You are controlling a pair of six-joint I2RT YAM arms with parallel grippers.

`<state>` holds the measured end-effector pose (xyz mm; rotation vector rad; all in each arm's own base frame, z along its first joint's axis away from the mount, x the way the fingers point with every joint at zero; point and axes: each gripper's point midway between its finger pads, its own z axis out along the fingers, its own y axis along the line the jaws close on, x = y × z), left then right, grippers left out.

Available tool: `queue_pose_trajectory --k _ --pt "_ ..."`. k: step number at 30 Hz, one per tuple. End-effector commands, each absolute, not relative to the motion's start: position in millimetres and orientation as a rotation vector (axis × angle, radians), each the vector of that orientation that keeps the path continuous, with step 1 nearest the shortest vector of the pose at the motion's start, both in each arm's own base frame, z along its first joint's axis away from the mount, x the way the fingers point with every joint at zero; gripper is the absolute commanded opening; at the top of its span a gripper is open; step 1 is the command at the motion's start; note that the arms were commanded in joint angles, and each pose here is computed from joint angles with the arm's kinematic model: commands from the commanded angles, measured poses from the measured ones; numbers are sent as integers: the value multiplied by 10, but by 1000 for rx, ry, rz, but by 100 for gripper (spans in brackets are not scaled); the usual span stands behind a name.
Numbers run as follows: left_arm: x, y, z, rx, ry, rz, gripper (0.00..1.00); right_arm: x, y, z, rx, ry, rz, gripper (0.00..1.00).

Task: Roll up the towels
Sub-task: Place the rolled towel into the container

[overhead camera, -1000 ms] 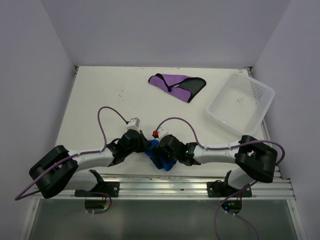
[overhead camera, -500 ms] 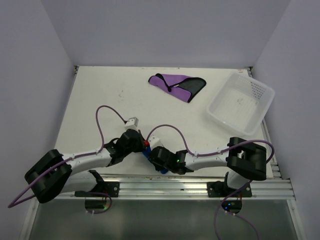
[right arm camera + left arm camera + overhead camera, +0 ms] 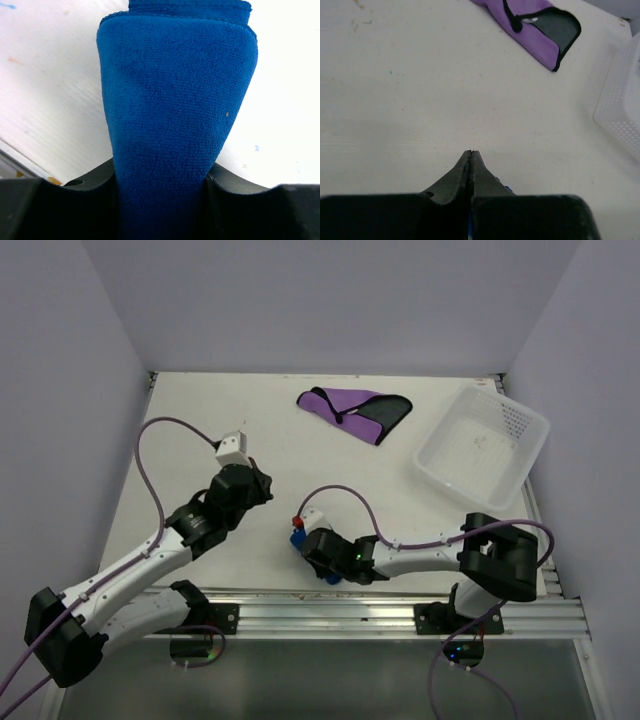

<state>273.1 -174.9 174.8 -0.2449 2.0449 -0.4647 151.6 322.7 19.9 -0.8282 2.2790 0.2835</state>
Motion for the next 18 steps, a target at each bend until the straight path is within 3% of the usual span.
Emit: queue_pose_trajectory --k 1,8,18 --pt "2793 -1399 2163 -226 1961 -292 2 1745 3036 383 -766 2290 249 0" --pt "2809 -1279 2632 -200 1885 -248 3 2219 2896 873 -651 2250 262 0" --pt "2826 -1151 2838 -141 1851 -149 3 3129 2307 1810 -397 2161 162 0"
